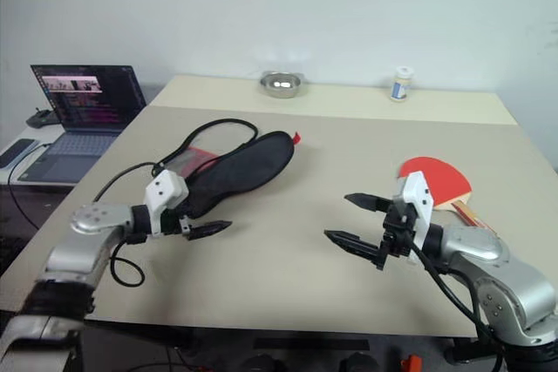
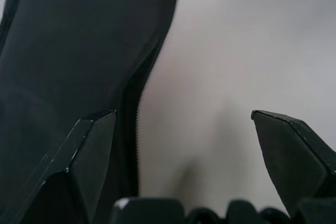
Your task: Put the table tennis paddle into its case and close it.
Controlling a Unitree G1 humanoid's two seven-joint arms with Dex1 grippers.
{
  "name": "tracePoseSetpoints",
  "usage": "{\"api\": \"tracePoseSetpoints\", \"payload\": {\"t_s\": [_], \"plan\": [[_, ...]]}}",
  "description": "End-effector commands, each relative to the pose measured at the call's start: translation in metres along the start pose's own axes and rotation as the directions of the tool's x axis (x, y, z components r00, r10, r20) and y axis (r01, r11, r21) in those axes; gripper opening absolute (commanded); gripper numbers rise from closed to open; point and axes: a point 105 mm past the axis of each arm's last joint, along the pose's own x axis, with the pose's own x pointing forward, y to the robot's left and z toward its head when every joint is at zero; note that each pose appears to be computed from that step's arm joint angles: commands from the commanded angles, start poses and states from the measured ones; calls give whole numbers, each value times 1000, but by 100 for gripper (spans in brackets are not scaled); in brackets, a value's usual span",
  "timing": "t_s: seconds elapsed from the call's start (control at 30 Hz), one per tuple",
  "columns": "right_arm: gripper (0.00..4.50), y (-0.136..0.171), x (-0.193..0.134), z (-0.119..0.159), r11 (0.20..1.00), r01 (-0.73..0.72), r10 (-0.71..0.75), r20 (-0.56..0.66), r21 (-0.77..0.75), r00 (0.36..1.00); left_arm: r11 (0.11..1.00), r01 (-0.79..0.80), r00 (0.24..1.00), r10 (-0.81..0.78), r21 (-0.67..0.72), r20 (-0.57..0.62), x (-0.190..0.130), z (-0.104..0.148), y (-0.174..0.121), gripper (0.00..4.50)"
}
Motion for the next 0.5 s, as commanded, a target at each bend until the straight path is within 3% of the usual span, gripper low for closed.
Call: {"api": "tracePoseSetpoints", "payload": {"t_s": [0.03, 0.27, 0.37, 0.5], "plan": [[447, 4, 2, 7, 999, -3, 4, 23, -39, 1000, 998, -22, 1000, 21, 57, 11, 5, 8, 14, 448], [447, 6, 5, 11, 998, -13, 15, 39, -56, 999, 1000, -10, 1000, 10, 5, -15, 16, -6, 15, 448], [450, 2, 4, 13, 998, 1, 2, 45, -66, 999, 1000, 15, 1000, -14, -19, 14, 20, -2, 11, 391], [450, -1, 3, 12, 997, 18, -14, 49, -70, 999, 999, 18, 999, -16, -44, 47, 20, 6, 12, 243]]}}
